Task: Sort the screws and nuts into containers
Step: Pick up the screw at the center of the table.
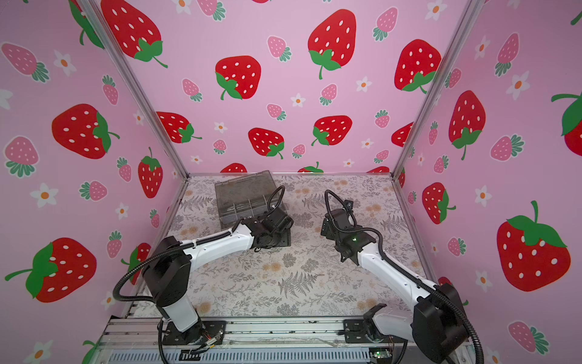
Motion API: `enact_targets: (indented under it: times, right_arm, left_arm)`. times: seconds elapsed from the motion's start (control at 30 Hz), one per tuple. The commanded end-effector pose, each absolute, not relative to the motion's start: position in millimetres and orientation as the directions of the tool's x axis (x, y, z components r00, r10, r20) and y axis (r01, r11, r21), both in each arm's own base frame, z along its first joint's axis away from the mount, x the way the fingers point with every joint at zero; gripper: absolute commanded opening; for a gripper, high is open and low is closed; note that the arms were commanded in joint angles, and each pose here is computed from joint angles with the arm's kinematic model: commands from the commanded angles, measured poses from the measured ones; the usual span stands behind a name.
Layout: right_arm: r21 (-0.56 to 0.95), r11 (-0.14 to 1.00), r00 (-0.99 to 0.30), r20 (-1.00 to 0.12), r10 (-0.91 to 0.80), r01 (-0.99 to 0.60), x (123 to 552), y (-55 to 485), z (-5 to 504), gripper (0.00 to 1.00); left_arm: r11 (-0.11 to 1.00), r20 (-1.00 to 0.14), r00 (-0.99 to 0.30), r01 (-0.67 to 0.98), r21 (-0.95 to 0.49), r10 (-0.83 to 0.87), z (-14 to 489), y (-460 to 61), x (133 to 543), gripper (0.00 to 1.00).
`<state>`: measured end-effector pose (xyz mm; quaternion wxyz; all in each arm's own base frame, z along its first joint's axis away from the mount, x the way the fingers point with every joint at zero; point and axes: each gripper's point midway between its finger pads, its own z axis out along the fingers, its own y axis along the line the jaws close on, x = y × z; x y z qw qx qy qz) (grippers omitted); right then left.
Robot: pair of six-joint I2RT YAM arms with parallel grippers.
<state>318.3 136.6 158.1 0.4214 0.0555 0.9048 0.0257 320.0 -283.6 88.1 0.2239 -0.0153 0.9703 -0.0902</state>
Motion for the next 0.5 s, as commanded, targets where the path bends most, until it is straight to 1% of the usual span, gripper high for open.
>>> enact_targets:
  times: [0.0,0.13,0.27,0.47]
  right_arm:
    - [0.116,0.989,-0.642,-0.753,0.147,0.09,316.3,134.5,155.7,1.0]
    - [0.107,0.989,-0.652,-0.744,0.145,0.097,318.1,132.4,150.6,1.0]
    - [0.101,0.99,-0.659,-0.738,0.143,0.102,321.5,131.9,148.0,1.0]
    - [0.099,0.99,-0.673,-0.726,0.143,0.104,324.1,132.8,141.9,1.0]
  left_arm:
    - [0.988,-0.426,-0.9,-0.024,-0.155,-0.089,86.1,-286.9,328.2,0.7]
    - [0.992,-0.402,-0.913,-0.027,-0.12,-0.073,72.2,-291.1,333.6,0.64]
    - [0.994,-0.375,-0.925,-0.026,-0.104,-0.063,58.5,-294.7,335.0,0.56]
    - [0.995,-0.346,-0.936,-0.031,-0.09,-0.061,44.6,-292.8,336.3,0.49]
